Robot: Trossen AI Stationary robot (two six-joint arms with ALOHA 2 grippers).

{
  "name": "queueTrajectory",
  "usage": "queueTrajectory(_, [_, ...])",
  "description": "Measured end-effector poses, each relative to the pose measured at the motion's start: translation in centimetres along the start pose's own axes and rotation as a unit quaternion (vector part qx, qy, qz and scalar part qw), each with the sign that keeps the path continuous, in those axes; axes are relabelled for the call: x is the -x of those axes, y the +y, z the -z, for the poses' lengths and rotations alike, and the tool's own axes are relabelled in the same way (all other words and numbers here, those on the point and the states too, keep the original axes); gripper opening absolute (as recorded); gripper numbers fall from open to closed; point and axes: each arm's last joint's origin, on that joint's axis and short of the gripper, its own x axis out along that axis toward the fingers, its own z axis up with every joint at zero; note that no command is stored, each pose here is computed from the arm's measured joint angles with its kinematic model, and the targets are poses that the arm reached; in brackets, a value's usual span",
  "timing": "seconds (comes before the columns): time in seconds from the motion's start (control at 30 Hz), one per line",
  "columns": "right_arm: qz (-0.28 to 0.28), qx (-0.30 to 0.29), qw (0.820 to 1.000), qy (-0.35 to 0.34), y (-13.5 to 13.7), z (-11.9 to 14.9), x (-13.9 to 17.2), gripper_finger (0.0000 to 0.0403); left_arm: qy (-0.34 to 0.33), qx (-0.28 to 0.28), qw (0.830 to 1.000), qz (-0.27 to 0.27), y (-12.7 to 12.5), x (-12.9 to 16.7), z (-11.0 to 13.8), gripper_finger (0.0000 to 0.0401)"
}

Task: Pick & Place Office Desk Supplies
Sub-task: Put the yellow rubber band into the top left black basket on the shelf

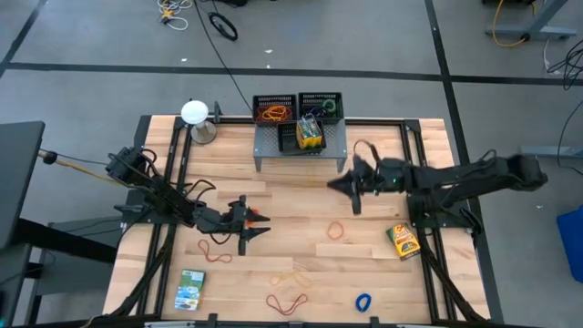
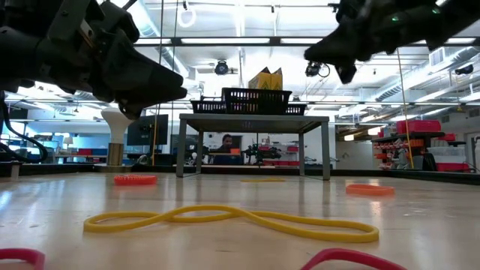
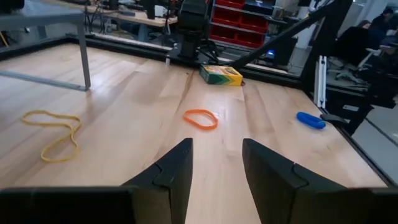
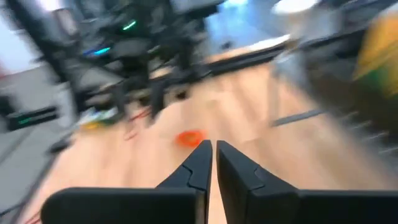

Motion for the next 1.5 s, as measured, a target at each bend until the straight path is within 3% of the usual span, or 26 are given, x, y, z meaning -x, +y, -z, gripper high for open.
queueTrajectory(0.1, [-0.039,-0.013,0.999,0.025,1.6,1.3,0.0,0.0032,0.006,0.005,1.000,0.003,0.0,0.0,0.2,0.0145])
queueTrajectory(0.3, [-0.004,0.043,0.998,0.045,5.6,3.4,0.7,0.0006,0.039,0.002,0.999,0.000,0.0,-0.2,0.9,0.0133])
queueTrajectory(0.5, [0.032,0.045,0.996,0.064,8.8,6.1,0.9,0.0011,0.080,-0.005,0.997,0.022,-0.9,-1.2,0.9,0.0122])
queueTrajectory(0.7, [0.060,0.040,0.992,0.100,10.5,10.0,-0.3,0.0011,0.137,-0.039,0.989,0.049,-3.3,-2.9,0.1,0.0111])
queueTrajectory(0.87, [0.051,0.045,0.993,0.093,11.2,12.1,-1.9,0.0010,0.156,-0.051,0.984,0.065,-5.5,-3.5,-0.8,0.0102])
queueTrajectory(1.1, [0.066,0.083,0.991,0.076,10.3,12.4,-3.5,0.0009,0.230,-0.055,0.970,0.065,-9.2,-4.7,-1.8,0.0099])
queueTrajectory(1.27, [0.074,0.085,0.990,0.083,9.8,12.3,-3.8,0.0009,0.280,-0.073,0.956,0.045,-12.0,-6.8,-1.0,0.0099])
queueTrajectory(1.5, [0.062,0.108,0.989,0.085,10.0,12.4,-3.7,0.0009,0.328,-0.053,0.943,0.001,-13.6,-9.2,0.5,0.0131])
